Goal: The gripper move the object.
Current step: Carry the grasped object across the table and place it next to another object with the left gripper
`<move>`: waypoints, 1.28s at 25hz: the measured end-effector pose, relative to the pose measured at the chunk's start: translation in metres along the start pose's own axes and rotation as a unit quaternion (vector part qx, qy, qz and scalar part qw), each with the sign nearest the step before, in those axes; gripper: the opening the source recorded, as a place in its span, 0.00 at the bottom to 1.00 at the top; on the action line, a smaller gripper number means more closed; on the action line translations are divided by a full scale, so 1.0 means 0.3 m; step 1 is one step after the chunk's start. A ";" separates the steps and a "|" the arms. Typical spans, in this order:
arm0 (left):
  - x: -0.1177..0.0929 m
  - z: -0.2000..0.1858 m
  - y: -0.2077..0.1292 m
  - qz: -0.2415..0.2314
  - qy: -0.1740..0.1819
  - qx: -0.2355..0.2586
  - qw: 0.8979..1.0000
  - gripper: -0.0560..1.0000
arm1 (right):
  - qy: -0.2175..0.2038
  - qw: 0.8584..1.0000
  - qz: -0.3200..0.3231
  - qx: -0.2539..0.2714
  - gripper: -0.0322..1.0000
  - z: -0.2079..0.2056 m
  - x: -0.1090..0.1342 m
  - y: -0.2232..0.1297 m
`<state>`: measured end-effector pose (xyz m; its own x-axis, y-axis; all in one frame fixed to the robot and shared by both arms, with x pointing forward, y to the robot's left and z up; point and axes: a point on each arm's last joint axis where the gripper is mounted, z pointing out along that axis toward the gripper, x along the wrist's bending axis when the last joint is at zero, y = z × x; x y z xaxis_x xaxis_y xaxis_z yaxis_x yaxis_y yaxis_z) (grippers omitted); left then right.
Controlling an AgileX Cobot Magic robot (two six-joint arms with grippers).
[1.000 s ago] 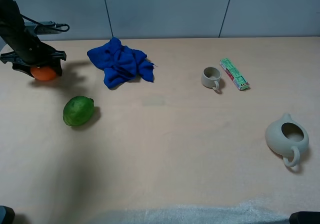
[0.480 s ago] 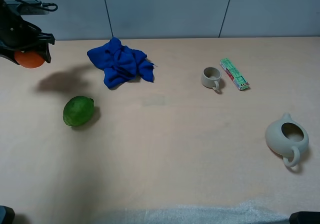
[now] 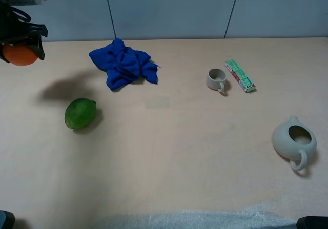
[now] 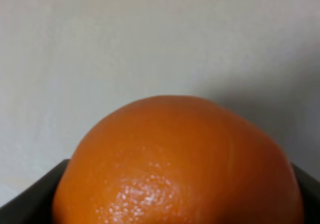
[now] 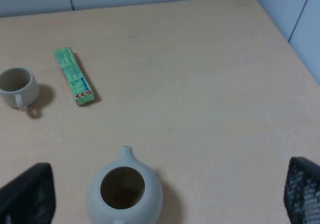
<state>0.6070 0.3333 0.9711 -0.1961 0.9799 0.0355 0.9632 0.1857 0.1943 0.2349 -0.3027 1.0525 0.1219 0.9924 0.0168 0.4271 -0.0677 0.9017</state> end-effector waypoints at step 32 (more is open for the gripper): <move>-0.539 -0.220 -0.076 0.160 -0.082 -0.038 0.983 0.76 | 0.000 1.000 0.000 0.000 0.70 0.000 0.000 0.000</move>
<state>0.6045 0.1658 1.0255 0.1533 0.9869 -0.0498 0.9532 -0.1344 0.2710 0.2349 -0.3027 1.0525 0.1219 0.9924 0.0168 0.4271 -0.0677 0.9017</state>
